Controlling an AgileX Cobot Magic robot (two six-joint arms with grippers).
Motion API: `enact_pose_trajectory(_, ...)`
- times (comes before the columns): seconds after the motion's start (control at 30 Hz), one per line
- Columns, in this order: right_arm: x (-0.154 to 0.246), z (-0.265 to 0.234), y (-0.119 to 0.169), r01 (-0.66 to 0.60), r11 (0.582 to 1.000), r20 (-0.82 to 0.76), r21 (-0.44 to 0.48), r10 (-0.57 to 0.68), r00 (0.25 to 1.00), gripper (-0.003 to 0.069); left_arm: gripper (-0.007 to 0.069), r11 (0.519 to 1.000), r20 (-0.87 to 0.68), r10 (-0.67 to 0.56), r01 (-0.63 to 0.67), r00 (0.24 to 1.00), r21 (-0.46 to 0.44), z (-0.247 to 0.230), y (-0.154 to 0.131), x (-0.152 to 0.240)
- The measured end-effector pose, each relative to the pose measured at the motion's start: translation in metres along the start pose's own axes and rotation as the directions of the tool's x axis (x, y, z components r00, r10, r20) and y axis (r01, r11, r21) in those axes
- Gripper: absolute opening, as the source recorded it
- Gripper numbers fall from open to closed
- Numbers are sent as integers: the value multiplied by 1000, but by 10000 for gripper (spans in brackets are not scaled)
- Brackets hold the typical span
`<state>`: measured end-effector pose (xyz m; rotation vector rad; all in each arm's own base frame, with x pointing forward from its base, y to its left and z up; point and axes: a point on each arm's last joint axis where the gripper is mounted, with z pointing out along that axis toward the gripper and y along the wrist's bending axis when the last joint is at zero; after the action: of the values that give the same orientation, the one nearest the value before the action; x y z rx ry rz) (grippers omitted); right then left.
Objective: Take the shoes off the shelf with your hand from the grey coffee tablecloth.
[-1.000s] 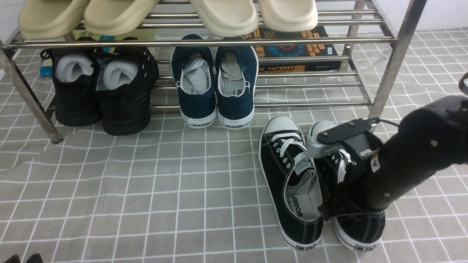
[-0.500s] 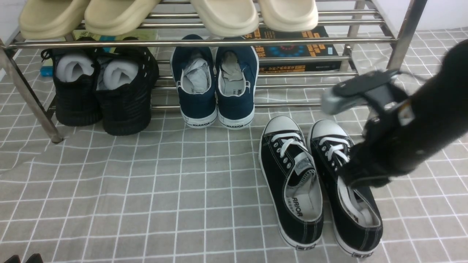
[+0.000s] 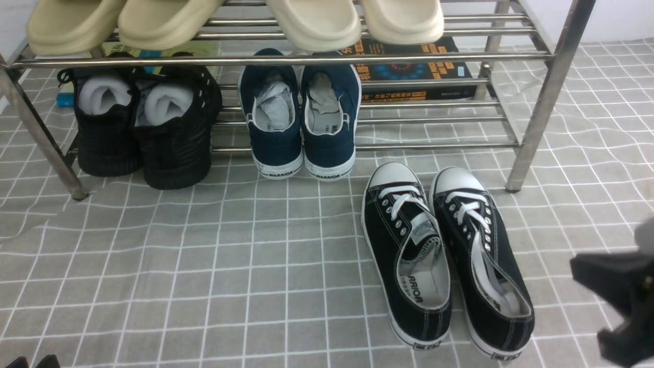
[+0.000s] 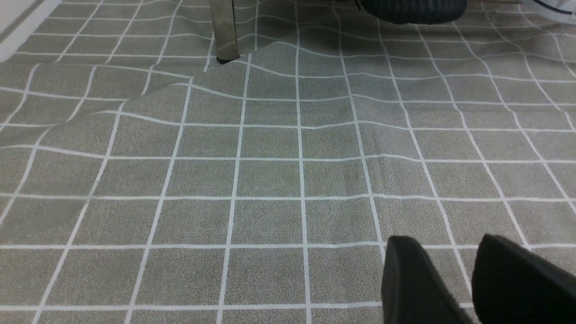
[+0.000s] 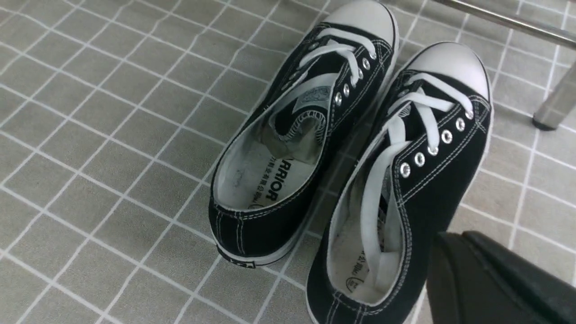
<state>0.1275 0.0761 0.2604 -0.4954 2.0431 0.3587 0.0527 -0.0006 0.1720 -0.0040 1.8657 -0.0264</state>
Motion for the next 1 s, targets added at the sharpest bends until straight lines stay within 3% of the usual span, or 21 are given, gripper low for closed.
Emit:
enact_pose_trajectory(0.2,17,0,-1,5,1000,112,-12,-3,994,-13,239,1000,0,0,0,1000,0,0,0,0)
enact_pose_trajectory(0.8,27,0,-1,8,1000,81,-9,-7,997,-7,239,1000,0,0,0,1000,0,0,0,0)
enact_pose_trajectory(0.93,36,-13,-5,31,999,107,14,-32,994,-3,239,1000,0,0,0,1000,0,0,0,0)
enact_pose_trajectory(1.0,51,-28,-13,5,996,160,84,-18,987,0,239,1000,0,0,0,1000,0,0,0,0)
